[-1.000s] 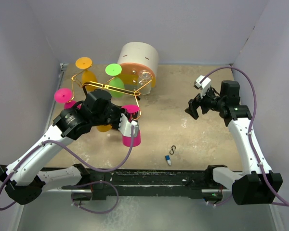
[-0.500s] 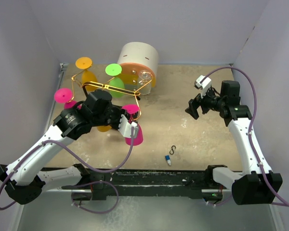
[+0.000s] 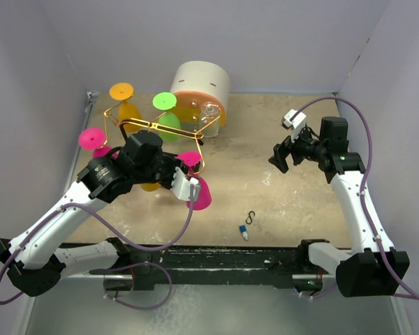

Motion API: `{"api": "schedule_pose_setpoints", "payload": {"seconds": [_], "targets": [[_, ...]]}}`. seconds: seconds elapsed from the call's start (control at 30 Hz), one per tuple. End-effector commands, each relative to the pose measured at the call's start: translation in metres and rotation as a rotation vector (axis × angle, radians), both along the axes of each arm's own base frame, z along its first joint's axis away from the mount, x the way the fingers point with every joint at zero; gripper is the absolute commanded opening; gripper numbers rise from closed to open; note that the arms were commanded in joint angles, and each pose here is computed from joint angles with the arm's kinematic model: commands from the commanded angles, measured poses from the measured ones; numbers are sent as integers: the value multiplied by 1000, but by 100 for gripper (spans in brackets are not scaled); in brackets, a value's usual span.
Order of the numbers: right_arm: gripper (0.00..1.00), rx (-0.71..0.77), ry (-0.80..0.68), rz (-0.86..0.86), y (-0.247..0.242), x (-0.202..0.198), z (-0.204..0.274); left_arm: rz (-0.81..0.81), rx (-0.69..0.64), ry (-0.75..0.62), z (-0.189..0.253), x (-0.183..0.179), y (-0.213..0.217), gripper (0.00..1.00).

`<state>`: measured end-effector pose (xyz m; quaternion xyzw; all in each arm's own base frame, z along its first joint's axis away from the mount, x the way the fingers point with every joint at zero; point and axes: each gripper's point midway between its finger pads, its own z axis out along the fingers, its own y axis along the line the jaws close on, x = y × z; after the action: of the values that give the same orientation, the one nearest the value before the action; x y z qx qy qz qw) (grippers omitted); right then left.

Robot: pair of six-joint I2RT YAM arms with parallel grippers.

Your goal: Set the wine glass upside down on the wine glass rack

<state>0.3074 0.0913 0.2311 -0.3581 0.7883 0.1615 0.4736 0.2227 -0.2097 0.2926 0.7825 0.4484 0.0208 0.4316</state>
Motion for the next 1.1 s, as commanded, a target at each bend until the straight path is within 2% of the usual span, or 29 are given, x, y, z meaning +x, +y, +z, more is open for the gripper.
{"api": "schedule_pose_setpoints", "payload": {"seconds": [0.0, 0.6, 1.07], "targets": [[100, -5, -30, 5, -1, 1, 3, -10, 12, 21, -1, -6, 2, 20], [100, -3, -21, 9, 0, 1, 1, -10, 13, 42, -3, -10, 4, 34], [100, -5, -20, 9, -1, 2, 0, -11, 1, 30, 2, -9, 3, 36]]}}
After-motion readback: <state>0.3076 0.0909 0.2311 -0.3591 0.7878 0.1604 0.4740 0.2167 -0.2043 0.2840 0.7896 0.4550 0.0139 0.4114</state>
